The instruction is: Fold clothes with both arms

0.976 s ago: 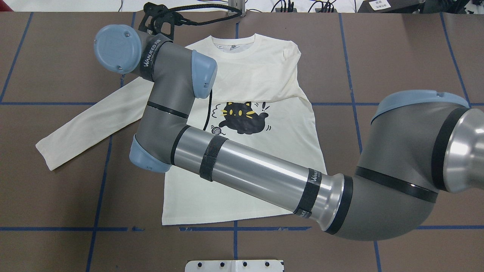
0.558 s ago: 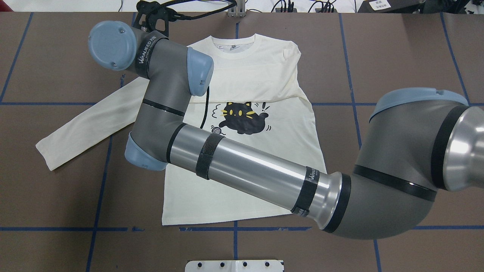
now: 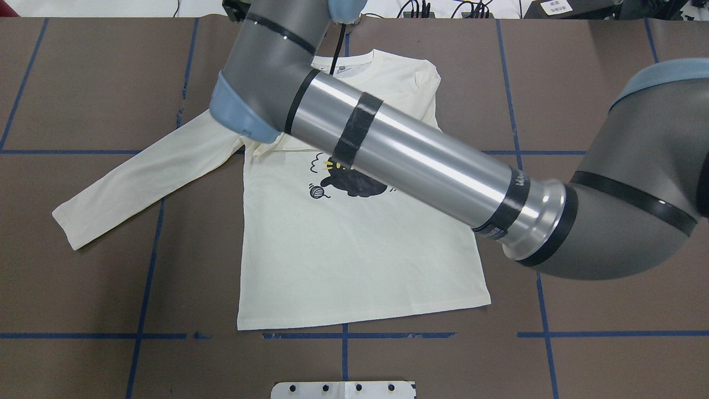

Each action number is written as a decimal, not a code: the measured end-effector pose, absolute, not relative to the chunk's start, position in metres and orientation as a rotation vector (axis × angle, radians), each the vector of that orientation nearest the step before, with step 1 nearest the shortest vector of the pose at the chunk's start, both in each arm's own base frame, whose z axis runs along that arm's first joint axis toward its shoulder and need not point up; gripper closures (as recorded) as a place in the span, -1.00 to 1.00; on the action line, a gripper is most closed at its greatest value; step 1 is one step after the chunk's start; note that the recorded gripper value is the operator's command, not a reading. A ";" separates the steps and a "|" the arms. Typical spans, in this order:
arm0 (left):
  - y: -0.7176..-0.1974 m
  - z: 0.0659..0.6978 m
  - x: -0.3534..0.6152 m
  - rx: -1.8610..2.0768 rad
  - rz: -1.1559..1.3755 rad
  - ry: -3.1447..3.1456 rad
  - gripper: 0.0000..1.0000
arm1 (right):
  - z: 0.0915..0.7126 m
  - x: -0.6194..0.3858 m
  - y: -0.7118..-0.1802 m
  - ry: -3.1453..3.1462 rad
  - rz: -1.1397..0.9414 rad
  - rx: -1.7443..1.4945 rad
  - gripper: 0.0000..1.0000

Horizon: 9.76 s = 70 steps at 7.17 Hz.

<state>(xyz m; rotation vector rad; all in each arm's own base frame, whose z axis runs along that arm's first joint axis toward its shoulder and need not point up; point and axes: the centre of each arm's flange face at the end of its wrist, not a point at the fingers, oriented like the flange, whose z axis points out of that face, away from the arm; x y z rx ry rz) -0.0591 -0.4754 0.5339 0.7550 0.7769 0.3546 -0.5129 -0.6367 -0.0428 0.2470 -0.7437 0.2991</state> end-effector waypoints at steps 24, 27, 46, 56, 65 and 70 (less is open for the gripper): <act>-0.349 0.613 0.262 0.663 0.507 0.739 0.99 | 0.450 -0.057 -0.509 -0.757 -0.237 0.294 -1.00; -0.350 0.610 0.262 0.671 0.500 0.739 1.00 | 0.450 -0.057 -0.509 -0.758 -0.236 0.295 -1.00; -0.548 0.065 0.653 0.649 0.113 0.965 -0.99 | 0.453 -0.047 -0.511 -0.749 -0.215 0.298 -1.00; -0.568 0.170 0.440 0.623 0.320 0.887 -1.00 | 0.315 -0.195 -0.545 -0.843 -0.076 0.301 -0.99; -0.544 0.274 0.303 0.597 0.242 0.933 -1.00 | 0.227 -0.483 -0.581 -0.657 0.042 0.318 -0.69; -0.534 0.268 0.296 0.664 0.234 0.988 -1.00 | 0.275 -0.544 -0.588 -0.639 0.011 0.326 -0.59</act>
